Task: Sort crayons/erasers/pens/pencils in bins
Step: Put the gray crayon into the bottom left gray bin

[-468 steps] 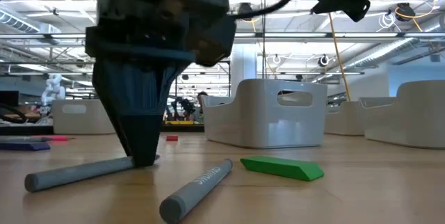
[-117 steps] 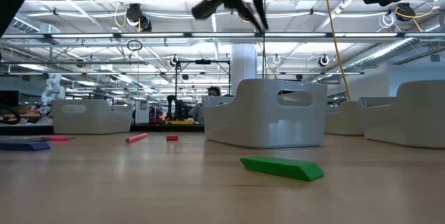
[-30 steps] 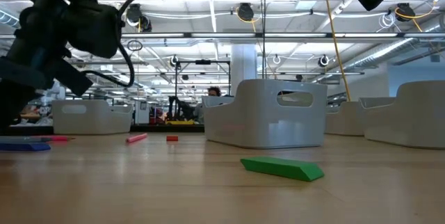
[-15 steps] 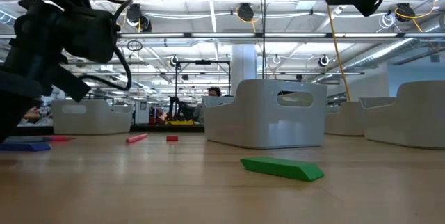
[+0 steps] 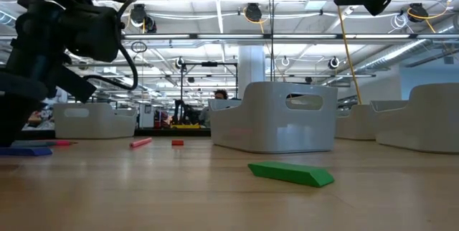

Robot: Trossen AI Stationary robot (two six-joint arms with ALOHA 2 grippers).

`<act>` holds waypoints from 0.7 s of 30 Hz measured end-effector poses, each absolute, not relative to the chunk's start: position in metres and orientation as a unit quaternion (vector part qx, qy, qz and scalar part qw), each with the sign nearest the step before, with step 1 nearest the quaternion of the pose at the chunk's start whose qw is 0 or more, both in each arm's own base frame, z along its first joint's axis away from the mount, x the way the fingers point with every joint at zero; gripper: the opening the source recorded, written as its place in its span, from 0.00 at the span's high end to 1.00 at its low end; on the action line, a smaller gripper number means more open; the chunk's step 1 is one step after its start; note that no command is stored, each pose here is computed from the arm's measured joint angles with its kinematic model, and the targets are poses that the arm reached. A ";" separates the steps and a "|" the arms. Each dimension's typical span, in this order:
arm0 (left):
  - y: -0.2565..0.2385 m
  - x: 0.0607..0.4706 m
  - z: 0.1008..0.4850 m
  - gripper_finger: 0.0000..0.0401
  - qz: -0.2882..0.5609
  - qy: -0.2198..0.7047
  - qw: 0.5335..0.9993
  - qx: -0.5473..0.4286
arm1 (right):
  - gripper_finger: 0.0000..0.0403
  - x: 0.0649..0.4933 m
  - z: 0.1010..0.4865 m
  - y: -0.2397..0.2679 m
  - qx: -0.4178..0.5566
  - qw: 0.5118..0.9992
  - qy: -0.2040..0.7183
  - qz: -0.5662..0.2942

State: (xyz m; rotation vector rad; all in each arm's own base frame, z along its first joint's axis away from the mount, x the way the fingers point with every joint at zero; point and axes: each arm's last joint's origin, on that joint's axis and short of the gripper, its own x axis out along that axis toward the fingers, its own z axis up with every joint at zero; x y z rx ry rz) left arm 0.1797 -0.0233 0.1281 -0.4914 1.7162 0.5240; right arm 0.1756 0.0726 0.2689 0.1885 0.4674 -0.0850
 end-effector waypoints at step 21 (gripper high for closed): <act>-0.030 0.296 0.275 0.93 0.189 0.434 0.841 -0.261 | 0.47 0.179 0.264 0.054 0.004 0.962 0.262 -0.073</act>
